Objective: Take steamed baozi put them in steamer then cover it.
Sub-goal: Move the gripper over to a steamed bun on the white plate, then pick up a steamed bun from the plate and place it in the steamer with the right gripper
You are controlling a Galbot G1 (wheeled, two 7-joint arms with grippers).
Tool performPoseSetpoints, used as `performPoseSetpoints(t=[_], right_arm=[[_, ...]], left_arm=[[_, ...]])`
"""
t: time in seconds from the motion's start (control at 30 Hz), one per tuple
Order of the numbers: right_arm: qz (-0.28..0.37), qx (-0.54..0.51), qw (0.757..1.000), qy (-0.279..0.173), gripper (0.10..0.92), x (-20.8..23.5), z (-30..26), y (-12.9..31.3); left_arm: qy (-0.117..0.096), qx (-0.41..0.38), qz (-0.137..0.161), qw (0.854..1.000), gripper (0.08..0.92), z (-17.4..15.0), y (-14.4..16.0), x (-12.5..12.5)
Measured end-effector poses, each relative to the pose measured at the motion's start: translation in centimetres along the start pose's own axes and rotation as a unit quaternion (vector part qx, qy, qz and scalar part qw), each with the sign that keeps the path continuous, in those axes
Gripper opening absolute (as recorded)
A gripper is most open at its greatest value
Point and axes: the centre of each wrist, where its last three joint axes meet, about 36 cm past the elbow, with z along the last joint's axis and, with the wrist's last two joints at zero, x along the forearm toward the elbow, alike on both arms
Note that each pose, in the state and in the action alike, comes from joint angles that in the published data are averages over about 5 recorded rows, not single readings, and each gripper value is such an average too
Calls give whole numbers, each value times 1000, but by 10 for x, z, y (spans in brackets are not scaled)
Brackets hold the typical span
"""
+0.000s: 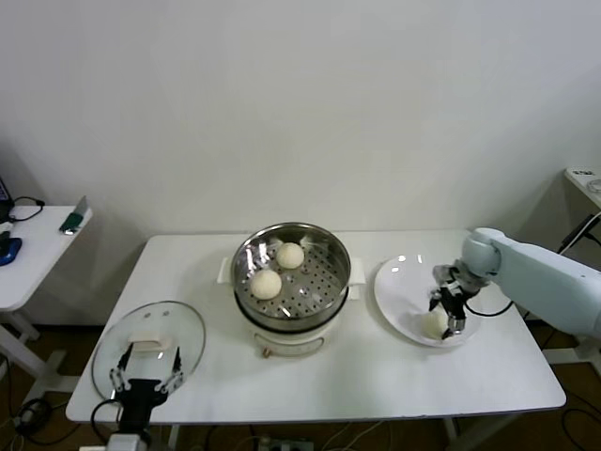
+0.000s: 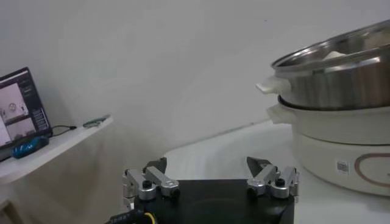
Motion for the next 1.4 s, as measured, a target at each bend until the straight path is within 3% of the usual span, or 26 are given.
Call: performPoseSetpoints(t=[0.5,0.87,1.13,1.4], right_arm=[[2,18,1000,-5,673,9,-5,-6],[31,144,989,-2,679,97,-49,-44],[65,285,956,18,679,191,-122,-73],[76,436,896,42,679,246,-228,-81]], left_arm=[[-3,2,0,1000,823,-1,-3,-1],[-4,3,2,1000,823,-2,-4,-1],[-4,3,4,1000,823,-2,-4,-1],[-3,2,2,1000,823,-2,-3,1]])
